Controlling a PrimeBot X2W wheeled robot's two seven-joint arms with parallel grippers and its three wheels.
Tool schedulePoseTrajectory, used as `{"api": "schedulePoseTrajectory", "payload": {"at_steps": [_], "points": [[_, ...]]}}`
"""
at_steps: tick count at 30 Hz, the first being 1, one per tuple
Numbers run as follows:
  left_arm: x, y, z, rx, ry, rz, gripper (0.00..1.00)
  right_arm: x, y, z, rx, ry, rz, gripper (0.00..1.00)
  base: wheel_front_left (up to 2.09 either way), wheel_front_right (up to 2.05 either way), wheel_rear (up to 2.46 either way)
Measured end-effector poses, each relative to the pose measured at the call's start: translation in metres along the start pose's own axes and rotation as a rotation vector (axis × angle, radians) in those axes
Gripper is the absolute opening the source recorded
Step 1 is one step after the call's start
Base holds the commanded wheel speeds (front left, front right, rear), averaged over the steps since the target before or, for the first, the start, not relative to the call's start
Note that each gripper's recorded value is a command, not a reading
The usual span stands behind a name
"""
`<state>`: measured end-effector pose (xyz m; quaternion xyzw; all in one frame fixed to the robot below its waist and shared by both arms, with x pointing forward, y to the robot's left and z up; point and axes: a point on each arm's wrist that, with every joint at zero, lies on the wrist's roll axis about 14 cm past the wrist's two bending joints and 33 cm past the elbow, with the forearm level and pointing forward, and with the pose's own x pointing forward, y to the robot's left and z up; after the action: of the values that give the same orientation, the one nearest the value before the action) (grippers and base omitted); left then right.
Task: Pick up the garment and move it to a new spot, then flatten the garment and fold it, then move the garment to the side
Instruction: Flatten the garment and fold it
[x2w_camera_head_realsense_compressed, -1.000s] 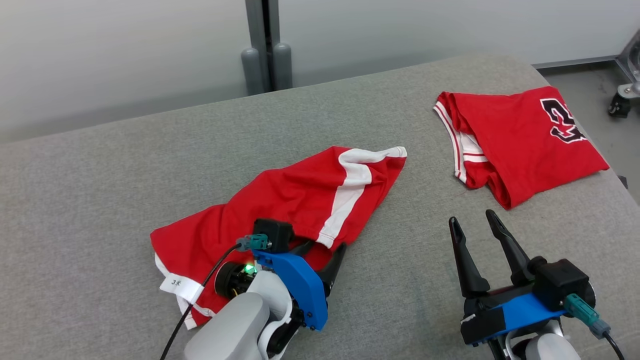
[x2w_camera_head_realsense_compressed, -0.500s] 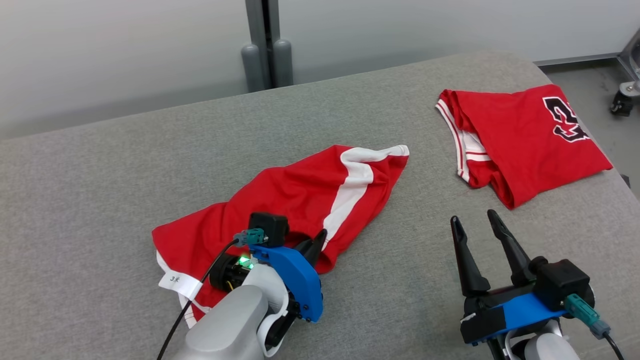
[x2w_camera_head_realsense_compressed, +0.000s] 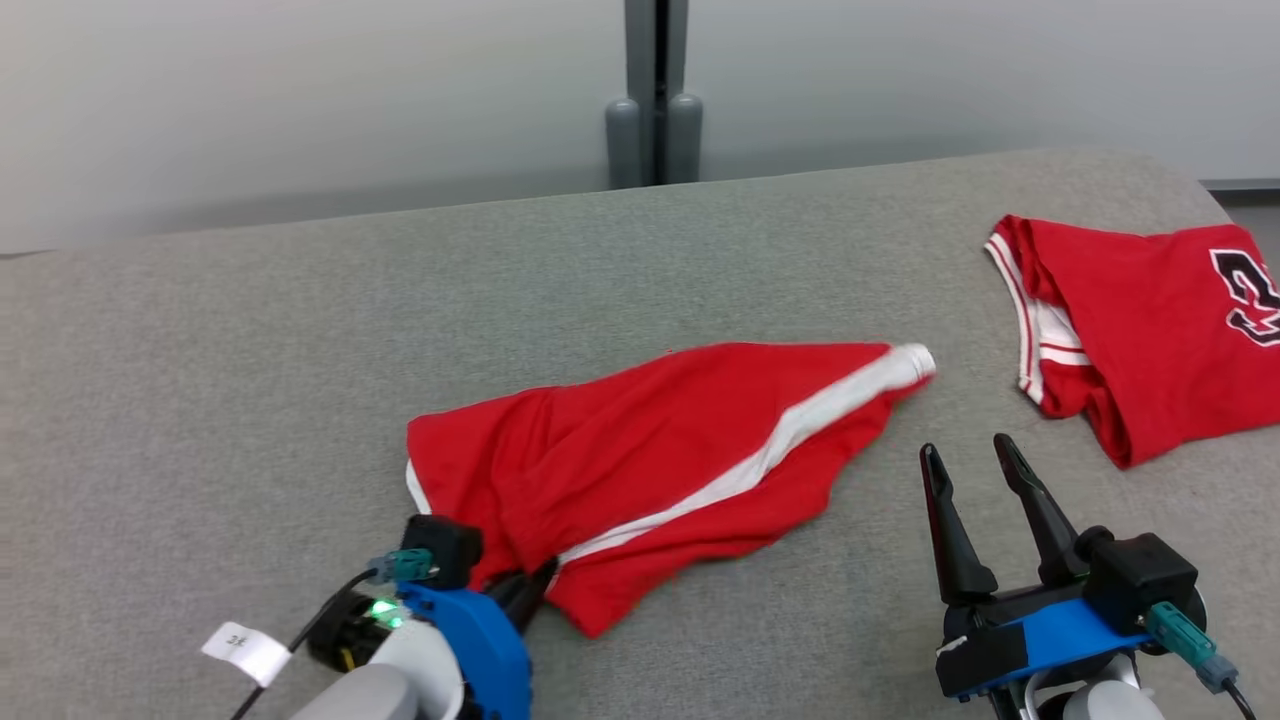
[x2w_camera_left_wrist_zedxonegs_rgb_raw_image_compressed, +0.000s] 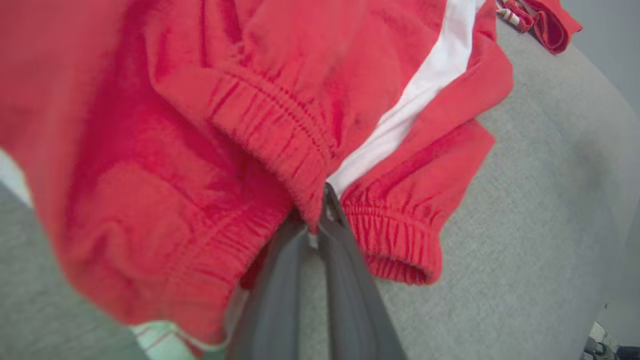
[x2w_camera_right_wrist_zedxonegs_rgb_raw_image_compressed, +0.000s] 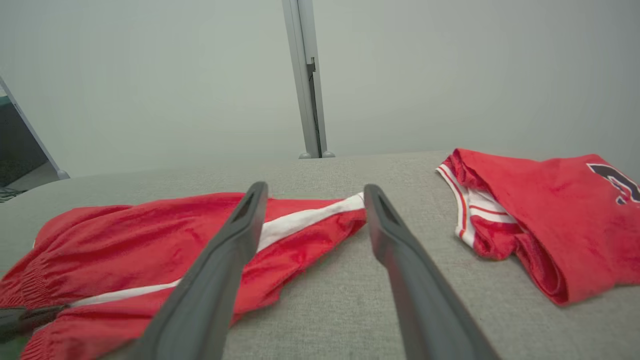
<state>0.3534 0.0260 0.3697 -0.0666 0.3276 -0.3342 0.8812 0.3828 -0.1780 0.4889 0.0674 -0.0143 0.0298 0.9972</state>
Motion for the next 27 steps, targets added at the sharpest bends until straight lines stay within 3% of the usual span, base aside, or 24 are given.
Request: {"api": "schedulePoseTrajectory", "payload": {"at_steps": [9,15,20,22,23,27], "points": [[-0.034,0.067,0.01,0.114,-0.03,0.252,0.0,0.008,0.016,-0.002,0.007,0.003,0.049,1.0,0.0,0.0,0.0],[-0.036,0.085,0.041,0.197,-0.131,0.329,0.0,0.008,0.018,-0.003,0.009,0.005,0.054,1.0,0.0,0.0,0.0],[-0.034,0.08,0.047,0.168,-0.17,0.327,0.0,0.007,0.017,-0.002,0.01,0.003,0.05,1.0,0.0,0.0,0.0],[-0.035,0.079,0.044,0.151,-0.17,0.323,0.38,0.007,0.017,-0.001,0.01,0.001,0.05,1.0,0.0,0.0,0.0],[-0.036,0.077,0.04,0.132,-0.167,0.321,0.98,0.008,0.016,-0.001,0.01,0.0,0.048,1.0,0.0,0.0,0.0],[-0.046,0.073,0.03,0.081,-0.177,0.326,1.0,0.007,0.018,0.001,0.009,0.0,0.052,1.0,0.0,0.0,0.0]]}}
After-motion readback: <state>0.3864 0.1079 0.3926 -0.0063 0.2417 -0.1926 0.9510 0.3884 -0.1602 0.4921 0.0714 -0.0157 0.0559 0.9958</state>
